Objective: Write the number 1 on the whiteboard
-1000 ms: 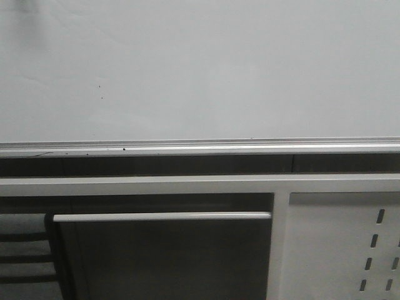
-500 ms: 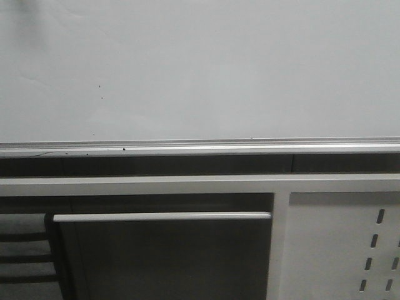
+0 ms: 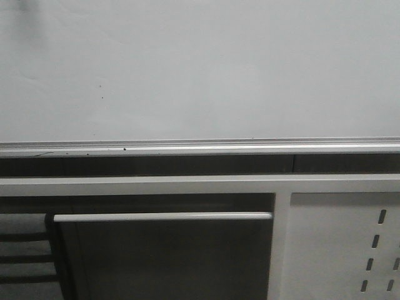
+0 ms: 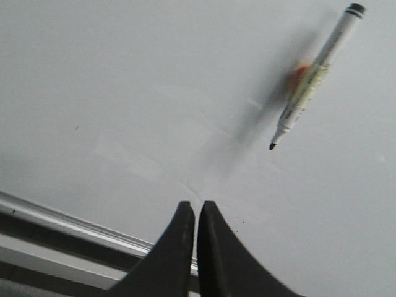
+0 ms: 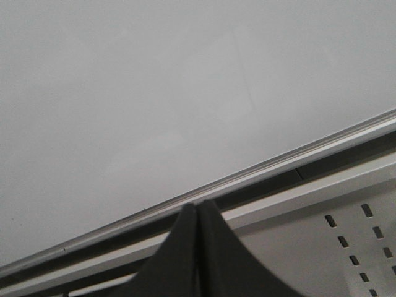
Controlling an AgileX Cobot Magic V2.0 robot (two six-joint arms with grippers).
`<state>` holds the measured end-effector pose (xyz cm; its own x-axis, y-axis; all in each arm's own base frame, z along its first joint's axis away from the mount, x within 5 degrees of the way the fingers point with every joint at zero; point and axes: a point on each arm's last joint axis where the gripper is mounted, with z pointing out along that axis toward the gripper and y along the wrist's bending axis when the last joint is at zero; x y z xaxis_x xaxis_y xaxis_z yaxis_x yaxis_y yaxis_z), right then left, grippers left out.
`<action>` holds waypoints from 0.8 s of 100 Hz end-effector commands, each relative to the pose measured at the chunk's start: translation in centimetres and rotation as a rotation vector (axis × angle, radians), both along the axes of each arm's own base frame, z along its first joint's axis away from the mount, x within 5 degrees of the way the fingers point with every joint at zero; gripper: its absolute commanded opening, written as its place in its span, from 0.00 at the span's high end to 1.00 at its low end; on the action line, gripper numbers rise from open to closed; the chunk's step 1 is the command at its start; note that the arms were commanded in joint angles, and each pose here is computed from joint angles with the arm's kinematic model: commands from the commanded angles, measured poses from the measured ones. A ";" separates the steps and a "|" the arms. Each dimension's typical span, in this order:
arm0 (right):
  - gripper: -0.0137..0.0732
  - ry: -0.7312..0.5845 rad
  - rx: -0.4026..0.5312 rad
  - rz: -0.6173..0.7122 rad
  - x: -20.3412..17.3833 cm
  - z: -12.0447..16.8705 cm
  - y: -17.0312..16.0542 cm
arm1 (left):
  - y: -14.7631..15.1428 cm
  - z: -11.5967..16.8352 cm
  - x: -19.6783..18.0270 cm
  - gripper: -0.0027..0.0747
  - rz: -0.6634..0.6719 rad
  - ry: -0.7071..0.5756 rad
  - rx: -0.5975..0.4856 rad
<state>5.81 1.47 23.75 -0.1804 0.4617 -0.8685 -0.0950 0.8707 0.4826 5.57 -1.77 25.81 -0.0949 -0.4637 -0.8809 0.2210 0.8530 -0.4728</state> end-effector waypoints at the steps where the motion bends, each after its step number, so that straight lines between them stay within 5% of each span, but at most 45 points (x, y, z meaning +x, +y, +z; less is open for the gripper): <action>1: 0.90 0.018 -0.073 -0.004 1.1 3.1 -0.1 | -0.2 3.6 1.2 0.99 -0.006 -0.001 0.118; 14: 0.90 0.101 -0.136 0.021 3.3 5.6 0.1 | -0.9 6.4 3.7 0.99 -0.051 0.065 0.231; 32: 0.89 0.153 -0.224 0.066 4.9 6.9 0.3 | -1.3 8.6 6.8 0.99 -0.065 0.117 0.236; 59: 0.43 0.154 -0.278 0.093 5.6 8.1 0.4 | -2.3 9.7 10.0 0.99 -0.140 0.183 0.259; 80: 0.42 0.138 -0.277 0.095 5.6 8.3 0.5 | -4.1 11.1 10.0 0.99 -0.215 0.015 0.285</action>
<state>10.96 2.14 30.35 -0.4264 0.1765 -0.8871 -0.1325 0.9580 0.2543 15.61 -5.22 34.66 -0.3013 -0.1407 -0.9431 0.3653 0.8965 -0.2505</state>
